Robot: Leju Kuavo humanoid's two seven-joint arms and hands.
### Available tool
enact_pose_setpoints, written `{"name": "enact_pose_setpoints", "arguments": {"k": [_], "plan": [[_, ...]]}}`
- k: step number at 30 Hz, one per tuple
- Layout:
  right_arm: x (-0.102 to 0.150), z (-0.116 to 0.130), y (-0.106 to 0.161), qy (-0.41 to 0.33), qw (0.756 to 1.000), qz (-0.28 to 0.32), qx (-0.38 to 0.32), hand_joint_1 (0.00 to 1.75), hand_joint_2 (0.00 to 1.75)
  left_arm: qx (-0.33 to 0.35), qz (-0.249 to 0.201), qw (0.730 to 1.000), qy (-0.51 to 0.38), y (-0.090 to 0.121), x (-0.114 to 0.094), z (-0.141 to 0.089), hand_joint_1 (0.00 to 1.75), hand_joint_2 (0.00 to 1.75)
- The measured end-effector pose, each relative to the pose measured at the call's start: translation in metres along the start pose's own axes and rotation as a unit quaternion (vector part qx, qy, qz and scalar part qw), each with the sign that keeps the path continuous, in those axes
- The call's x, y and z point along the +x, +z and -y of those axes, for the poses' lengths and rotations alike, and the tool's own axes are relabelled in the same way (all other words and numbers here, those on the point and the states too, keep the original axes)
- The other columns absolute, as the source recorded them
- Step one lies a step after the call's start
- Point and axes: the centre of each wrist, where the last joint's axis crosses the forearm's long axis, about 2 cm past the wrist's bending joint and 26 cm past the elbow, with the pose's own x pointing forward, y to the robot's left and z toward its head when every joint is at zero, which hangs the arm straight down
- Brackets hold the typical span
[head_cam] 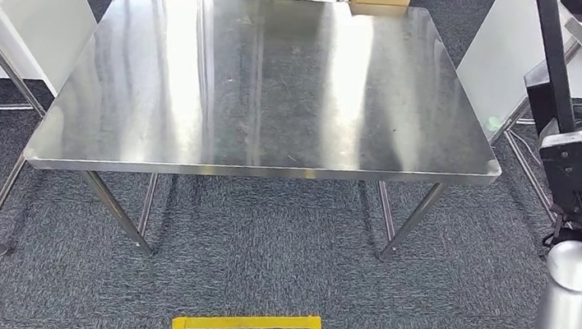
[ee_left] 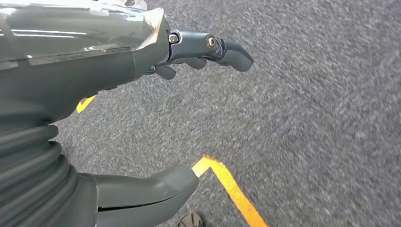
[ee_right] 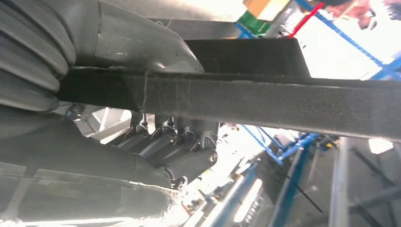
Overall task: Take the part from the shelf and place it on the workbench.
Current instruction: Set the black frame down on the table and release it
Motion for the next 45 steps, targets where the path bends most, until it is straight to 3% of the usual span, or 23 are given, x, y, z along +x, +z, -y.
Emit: {"name": "enact_pose_setpoints", "arguments": {"k": [4, 12, 23, 29, 45], "plan": [[-0.016, 0.003, -0.016, 0.022, 0.999, -0.028, 0.023, 1.75, 1.75, 0.001, 0.004, 1.000, -0.003, -0.001, 0.001, -0.002, 0.00, 1.75], [-0.024, -0.004, -0.020, 0.045, 0.996, -0.045, 0.056, 1.75, 1.75, 0.001, 0.007, 1.000, -0.003, -0.004, 0.005, -0.005, 0.00, 1.75], [-0.019, -0.012, -0.030, 0.089, 0.991, -0.045, 0.094, 1.75, 1.75, 0.006, -0.001, 1.000, 0.011, 0.002, 0.000, 0.004, 0.00, 1.75], [-0.002, -0.035, -0.052, 0.114, 0.986, -0.034, 0.118, 1.75, 1.75, 0.009, 0.020, 0.999, 0.028, 0.005, 0.007, 0.013, 0.00, 1.75], [-0.023, -0.032, -0.034, 0.133, 0.981, -0.055, 0.133, 1.75, 1.75, -0.001, 0.023, 1.000, 0.014, 0.012, -0.006, 0.019, 0.00, 1.75]]}}
